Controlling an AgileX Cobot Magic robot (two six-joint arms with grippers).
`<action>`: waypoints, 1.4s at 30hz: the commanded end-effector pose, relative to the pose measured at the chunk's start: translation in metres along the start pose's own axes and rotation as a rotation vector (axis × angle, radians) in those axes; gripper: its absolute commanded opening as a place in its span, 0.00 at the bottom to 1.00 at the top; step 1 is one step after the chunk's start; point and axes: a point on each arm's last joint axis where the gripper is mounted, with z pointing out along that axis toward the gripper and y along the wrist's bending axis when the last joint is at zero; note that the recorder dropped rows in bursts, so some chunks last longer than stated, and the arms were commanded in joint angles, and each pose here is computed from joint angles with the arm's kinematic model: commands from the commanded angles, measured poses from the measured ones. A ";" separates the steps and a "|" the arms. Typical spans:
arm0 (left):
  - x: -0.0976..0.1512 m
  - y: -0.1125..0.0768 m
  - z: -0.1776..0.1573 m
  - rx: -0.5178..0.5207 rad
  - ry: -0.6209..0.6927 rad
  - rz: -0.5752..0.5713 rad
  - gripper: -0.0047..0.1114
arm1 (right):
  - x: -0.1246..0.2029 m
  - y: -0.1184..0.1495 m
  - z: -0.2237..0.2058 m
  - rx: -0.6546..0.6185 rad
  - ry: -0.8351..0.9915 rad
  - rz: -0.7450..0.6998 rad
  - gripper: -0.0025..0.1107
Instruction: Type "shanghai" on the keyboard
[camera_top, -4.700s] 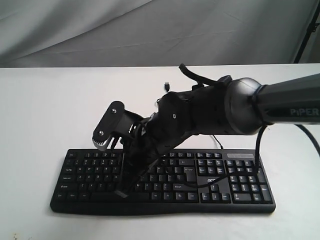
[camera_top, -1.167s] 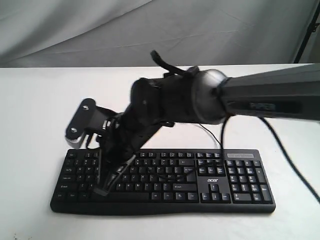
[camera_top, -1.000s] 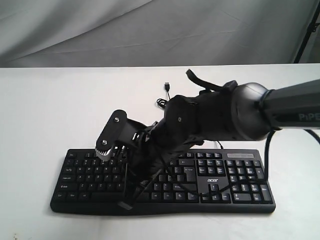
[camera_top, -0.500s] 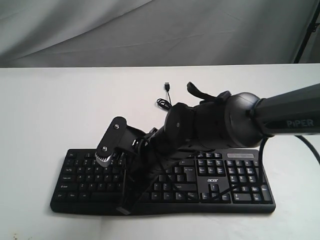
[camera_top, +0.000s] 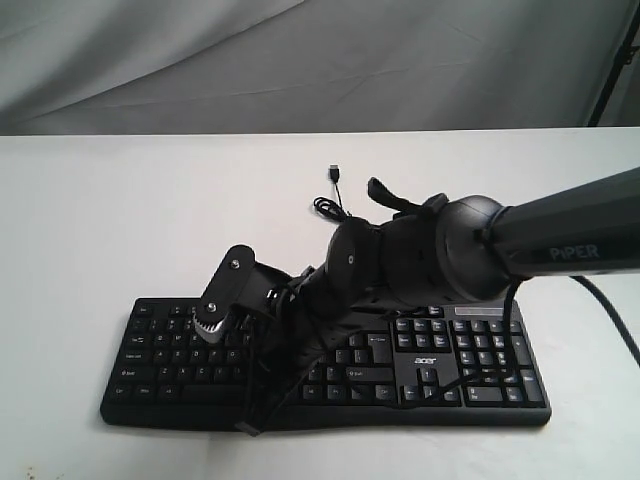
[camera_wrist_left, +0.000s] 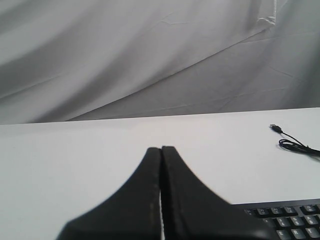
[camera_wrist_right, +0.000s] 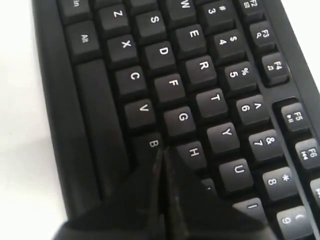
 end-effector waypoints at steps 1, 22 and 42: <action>0.000 0.000 0.000 0.007 -0.007 -0.002 0.04 | 0.002 -0.002 0.002 0.004 0.002 0.005 0.02; 0.000 0.000 0.000 0.007 -0.007 -0.002 0.04 | -0.037 -0.013 0.002 -0.017 -0.062 -0.052 0.02; 0.000 0.000 0.000 0.007 -0.007 -0.002 0.04 | -0.027 -0.015 0.015 -0.022 -0.024 -0.038 0.02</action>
